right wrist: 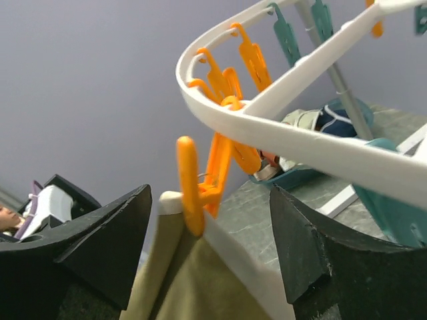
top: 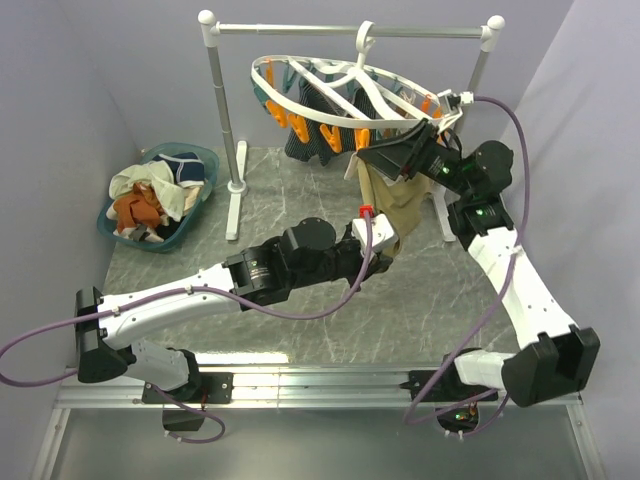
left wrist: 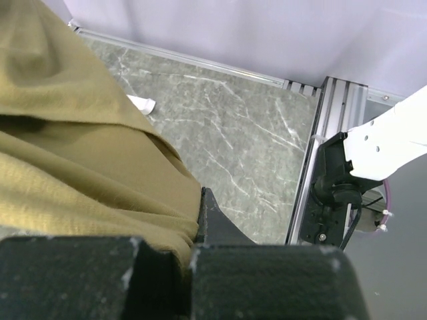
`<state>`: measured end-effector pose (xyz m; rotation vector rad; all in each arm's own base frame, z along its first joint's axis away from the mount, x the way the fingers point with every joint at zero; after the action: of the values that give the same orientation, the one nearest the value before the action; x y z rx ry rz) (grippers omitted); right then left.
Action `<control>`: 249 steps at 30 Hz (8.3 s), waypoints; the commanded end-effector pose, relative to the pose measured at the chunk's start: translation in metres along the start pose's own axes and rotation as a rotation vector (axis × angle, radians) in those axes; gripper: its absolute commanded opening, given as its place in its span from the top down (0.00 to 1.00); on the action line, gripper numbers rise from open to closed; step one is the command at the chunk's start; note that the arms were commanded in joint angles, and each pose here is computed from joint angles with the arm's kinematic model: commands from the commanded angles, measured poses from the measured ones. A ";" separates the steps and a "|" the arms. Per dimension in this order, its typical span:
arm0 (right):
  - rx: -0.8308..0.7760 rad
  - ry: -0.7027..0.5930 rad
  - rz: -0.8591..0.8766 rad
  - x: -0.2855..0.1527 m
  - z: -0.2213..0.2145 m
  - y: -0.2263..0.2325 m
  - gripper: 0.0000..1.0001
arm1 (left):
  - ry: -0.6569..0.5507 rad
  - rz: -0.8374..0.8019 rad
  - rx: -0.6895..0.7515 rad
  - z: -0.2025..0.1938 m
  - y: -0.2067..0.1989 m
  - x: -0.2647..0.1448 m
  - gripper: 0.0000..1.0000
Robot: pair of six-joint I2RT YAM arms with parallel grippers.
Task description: Remove the underwear clipped to the hanger
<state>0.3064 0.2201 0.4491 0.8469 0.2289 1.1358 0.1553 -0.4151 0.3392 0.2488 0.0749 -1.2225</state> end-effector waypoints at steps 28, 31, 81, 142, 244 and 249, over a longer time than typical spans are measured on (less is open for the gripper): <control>0.153 -0.101 0.251 0.023 0.011 0.029 0.22 | -0.038 -0.085 0.055 0.012 -0.027 0.004 1.00; 0.152 -0.100 0.270 0.023 0.013 0.032 0.25 | -0.007 -0.067 0.065 -0.004 -0.025 0.008 1.00; -0.089 0.029 -0.280 -0.013 -0.008 -0.021 0.26 | 0.088 0.126 0.020 -0.055 0.046 -0.021 1.00; -0.111 -0.189 0.017 -0.060 0.048 -0.083 0.39 | 0.023 0.131 -0.178 -0.018 0.035 -0.093 1.00; -0.351 -0.205 -1.062 -0.117 0.058 -0.323 0.07 | -0.144 0.985 -0.673 -0.111 0.311 -0.274 0.01; -0.327 -0.192 -1.034 -0.098 0.063 -0.350 0.26 | -0.085 0.908 -0.623 -0.115 0.281 -0.250 0.00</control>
<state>0.5247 0.0427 0.1984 0.4203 0.3491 0.0681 0.3548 -0.0503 0.3101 -0.3104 0.2522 -0.1771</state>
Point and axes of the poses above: each gripper's point midway between its finger pads, its own x axis out along the fingers, its own y axis along the line the jaws close on, z = x × y, the point moved 1 cm from there along -x, back along the fingers, and after that the axes turned 9 degrees about x, right-handed, at the moved point
